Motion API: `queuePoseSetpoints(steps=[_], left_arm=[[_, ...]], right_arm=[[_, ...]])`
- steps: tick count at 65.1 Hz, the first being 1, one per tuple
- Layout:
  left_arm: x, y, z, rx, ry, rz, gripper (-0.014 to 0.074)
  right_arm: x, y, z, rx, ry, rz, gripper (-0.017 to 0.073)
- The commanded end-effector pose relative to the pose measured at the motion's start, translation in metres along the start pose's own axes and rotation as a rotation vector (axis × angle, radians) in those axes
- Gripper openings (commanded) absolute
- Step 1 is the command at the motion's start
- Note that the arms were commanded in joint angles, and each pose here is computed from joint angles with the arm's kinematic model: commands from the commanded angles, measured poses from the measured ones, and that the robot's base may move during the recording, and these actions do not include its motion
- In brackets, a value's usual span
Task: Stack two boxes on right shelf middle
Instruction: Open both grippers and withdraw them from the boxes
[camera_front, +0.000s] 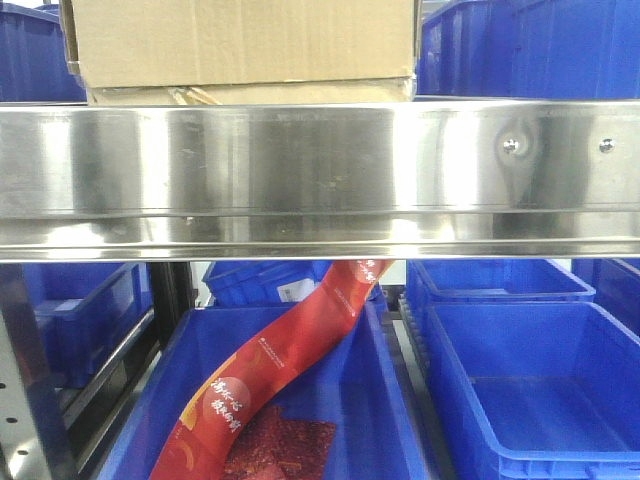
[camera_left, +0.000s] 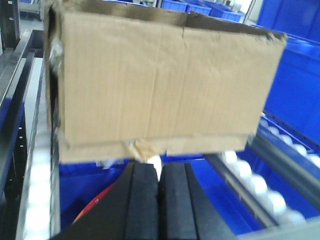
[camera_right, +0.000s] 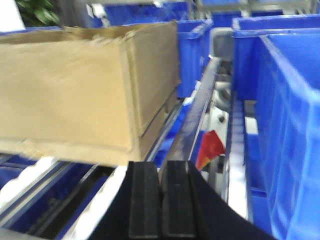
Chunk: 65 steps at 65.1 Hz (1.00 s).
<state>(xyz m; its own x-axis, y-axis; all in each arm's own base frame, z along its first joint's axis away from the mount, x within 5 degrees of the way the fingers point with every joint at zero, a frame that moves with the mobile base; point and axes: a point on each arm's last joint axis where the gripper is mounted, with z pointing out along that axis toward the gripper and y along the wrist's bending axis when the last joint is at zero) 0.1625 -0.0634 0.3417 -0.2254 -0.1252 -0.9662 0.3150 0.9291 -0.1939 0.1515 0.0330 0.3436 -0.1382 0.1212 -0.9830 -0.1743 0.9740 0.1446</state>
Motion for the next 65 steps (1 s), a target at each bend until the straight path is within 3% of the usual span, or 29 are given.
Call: queuePoseSetpoints(steps=[1,28,42,52,59,65], left_arm=[[0.005,0.000,-0.015,0.023,-0.051,0.003,-0.0111],[0.001,0.000,-0.051,0.049,-0.175,0.000,-0.0111],[0.001,0.000,-0.051,0.049,-0.175,0.000,-0.0111],[0.001,0.000,-0.051,0.049,-0.175,0.000,-0.0111],[0.001,0.000,-0.051,0.049,-0.175,0.000,-0.0111],[0.001,0.000,-0.051,0.049,-0.175,0.000,-0.0111]], right_arm=[[0.006,0.000,-0.021,-0.031,-0.077,-0.012,-0.0165],[-0.002,-0.001,-0.073,-0.068,-0.283,-0.006,-0.0165],[0.000,-0.002,-0.073,-0.053,-0.267,-0.004,-0.0165],[0.019,-0.010,-0.080,0.018,-0.132,0.002,-0.0165],[0.030,-0.015,-0.084,0.092,-0.159,-0.156,-0.0165],[0.043,-0.020,-0.082,0.145,-0.184,-0.243,-0.0165]])
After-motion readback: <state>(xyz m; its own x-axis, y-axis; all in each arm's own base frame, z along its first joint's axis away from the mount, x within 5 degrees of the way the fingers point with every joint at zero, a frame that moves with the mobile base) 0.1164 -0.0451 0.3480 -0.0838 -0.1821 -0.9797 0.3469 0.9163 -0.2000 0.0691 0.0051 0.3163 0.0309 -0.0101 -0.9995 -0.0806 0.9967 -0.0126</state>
